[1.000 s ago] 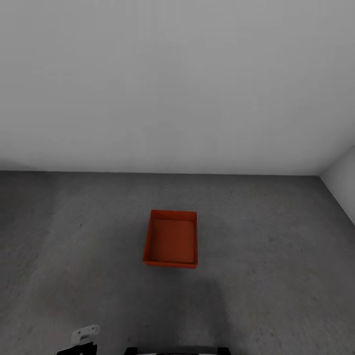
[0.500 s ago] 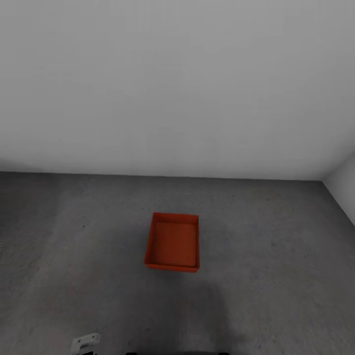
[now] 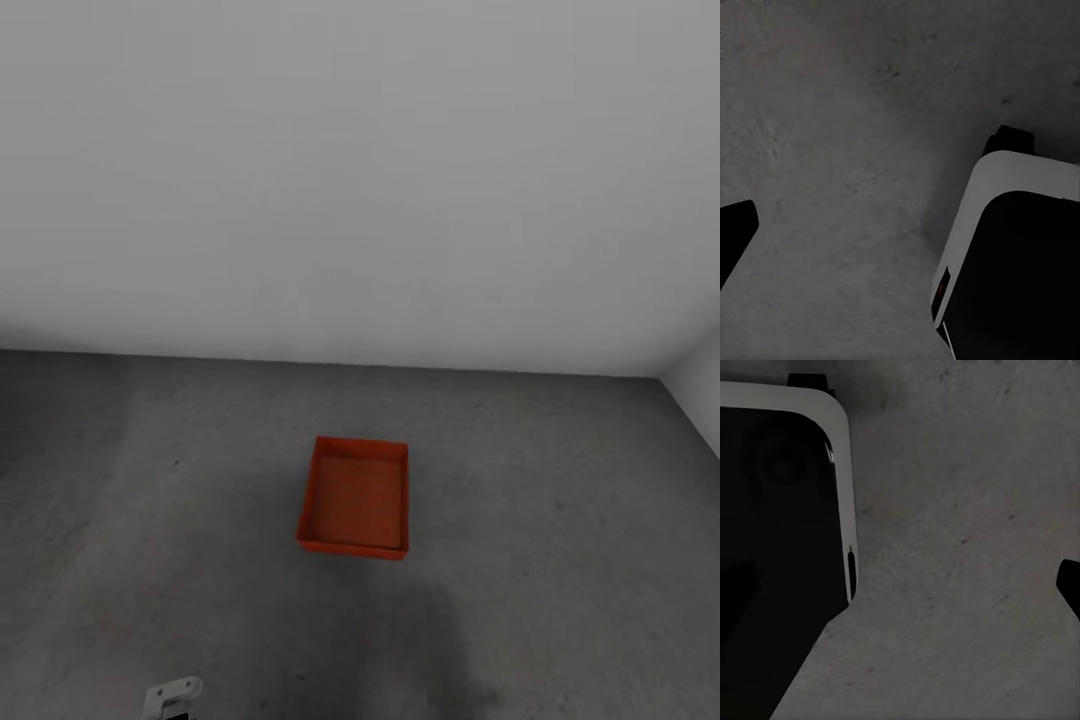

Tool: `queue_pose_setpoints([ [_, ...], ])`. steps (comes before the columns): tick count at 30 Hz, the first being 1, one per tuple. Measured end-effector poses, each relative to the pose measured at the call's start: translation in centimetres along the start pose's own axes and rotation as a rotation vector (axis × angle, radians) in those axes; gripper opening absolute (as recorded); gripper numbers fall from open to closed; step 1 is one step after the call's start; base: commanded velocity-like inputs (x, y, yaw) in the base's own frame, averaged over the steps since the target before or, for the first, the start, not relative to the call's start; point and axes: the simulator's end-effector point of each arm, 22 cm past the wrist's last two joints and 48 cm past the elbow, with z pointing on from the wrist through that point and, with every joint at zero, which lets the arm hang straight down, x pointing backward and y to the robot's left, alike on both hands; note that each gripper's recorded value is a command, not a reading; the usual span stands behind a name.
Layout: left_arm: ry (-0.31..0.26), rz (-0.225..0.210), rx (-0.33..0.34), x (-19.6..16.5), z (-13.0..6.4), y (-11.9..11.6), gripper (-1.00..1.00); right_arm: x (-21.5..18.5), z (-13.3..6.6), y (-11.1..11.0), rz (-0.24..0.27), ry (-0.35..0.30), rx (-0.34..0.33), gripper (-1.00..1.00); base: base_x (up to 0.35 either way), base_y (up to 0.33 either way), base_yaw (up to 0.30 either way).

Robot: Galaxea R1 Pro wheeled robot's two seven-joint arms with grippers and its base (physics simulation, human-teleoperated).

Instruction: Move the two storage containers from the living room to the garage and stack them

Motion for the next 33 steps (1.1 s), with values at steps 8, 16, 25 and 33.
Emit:
queue_pose_setpoints([
  [8, -0.013, -0.004, 0.003, -0.6, -0.2, 0.0, 1.00, -0.5, -0.2, 0.4, 0.002, -0.012, -0.011, 1.00, 0.000, 0.000, 0.064],
  [16, -0.025, -0.007, 0.005, -1.1, -0.5, -0.1, 1.00, -0.1, -0.4, 2.1, 0.002, -0.013, -0.076, 1.00, 0.000, 0.000, 0.012],
  [25, -0.038, -0.011, 0.008, -1.7, -0.8, -0.1, 1.00, -0.5, -0.6, 2.2, 0.004, -0.025, -0.085, 1.00, 0.000, 0.000, 0.000],
  [33, -0.050, -0.013, 0.011, -2.2, -1.1, -0.2, 1.00, -1.1, -0.8, 2.2, 0.005, -0.039, -0.086, 1.00, 0.000, 0.000, 0.000],
])
